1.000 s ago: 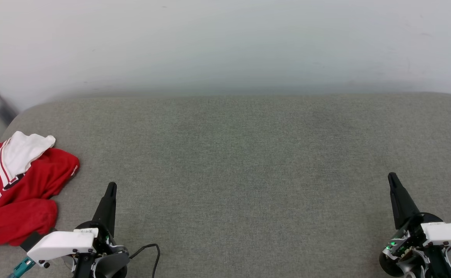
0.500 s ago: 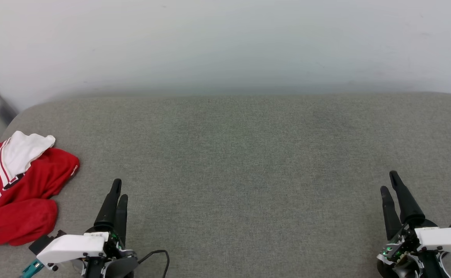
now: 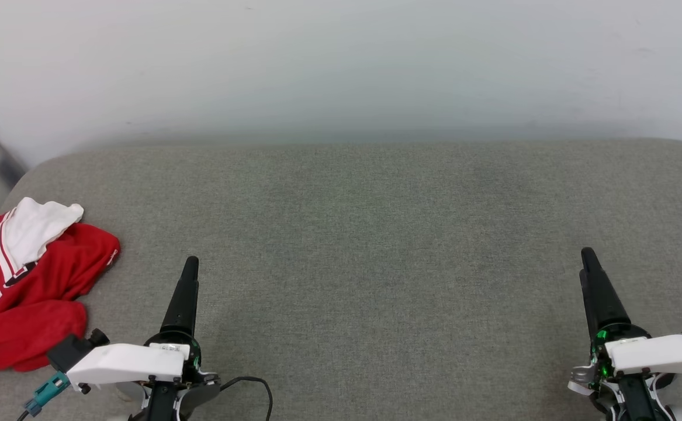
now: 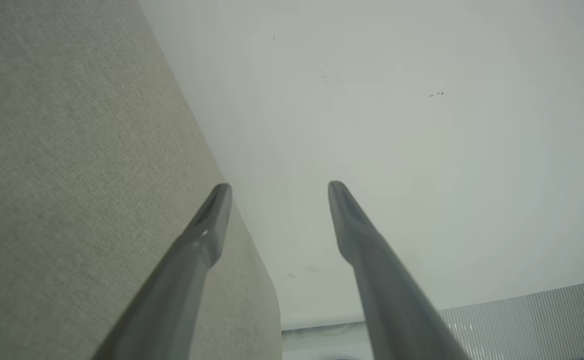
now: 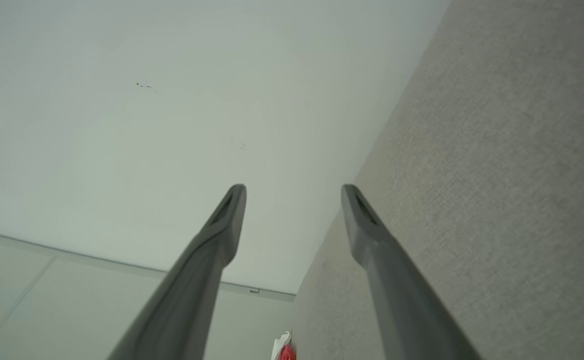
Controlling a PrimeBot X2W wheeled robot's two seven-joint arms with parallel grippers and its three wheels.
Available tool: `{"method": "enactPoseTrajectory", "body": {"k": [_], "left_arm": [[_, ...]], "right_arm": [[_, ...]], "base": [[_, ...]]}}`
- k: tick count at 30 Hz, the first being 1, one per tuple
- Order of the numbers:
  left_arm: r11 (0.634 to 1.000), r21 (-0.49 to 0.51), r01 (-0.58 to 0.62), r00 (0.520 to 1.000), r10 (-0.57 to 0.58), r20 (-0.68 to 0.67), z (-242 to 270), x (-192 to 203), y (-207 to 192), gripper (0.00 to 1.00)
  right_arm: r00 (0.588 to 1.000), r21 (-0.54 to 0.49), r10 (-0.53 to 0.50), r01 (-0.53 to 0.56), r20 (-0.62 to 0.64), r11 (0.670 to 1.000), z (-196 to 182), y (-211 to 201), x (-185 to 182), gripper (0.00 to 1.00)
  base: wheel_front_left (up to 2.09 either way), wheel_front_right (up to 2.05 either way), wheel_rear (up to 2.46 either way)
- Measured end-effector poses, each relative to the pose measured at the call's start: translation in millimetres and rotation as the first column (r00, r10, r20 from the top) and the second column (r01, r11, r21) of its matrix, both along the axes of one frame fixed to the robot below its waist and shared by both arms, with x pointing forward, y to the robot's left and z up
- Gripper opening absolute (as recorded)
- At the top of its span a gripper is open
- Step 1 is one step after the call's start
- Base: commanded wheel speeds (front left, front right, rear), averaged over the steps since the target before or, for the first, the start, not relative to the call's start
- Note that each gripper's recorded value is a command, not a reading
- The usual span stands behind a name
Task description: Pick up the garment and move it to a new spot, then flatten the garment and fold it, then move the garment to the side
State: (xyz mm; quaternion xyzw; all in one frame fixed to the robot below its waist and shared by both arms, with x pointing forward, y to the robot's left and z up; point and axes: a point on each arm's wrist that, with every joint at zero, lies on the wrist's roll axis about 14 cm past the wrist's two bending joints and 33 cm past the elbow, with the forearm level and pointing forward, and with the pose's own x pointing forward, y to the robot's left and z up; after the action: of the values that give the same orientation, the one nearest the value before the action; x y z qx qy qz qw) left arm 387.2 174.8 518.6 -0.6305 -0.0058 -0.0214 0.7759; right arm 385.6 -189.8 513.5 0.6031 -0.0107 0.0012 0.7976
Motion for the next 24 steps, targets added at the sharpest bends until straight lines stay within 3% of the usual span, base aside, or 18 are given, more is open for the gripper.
{"method": "enactPoseTrajectory", "body": {"k": [9,17,24], "left_arm": [[0.975,0.221,-0.006,1.000,0.000,0.026,5,0,-4,1.00],[0.911,0.411,-0.006,0.998,-0.018,0.054,11,-1,-10,1.00],[0.843,0.537,-0.012,0.997,-0.029,0.068,11,-4,-15,1.00]], "right_arm": [[1.000,-0.241,0.014,-0.010,0.015,0.970,5,6,0,1.00],[0.999,-0.445,0.025,-0.011,0.027,0.896,8,11,-1,1.00],[0.999,-0.565,0.035,-0.010,0.035,0.825,8,14,-1,1.00]], "base": [[0.00,0.00,0.00],[0.00,0.00,0.00],[0.00,0.00,0.00]]}}
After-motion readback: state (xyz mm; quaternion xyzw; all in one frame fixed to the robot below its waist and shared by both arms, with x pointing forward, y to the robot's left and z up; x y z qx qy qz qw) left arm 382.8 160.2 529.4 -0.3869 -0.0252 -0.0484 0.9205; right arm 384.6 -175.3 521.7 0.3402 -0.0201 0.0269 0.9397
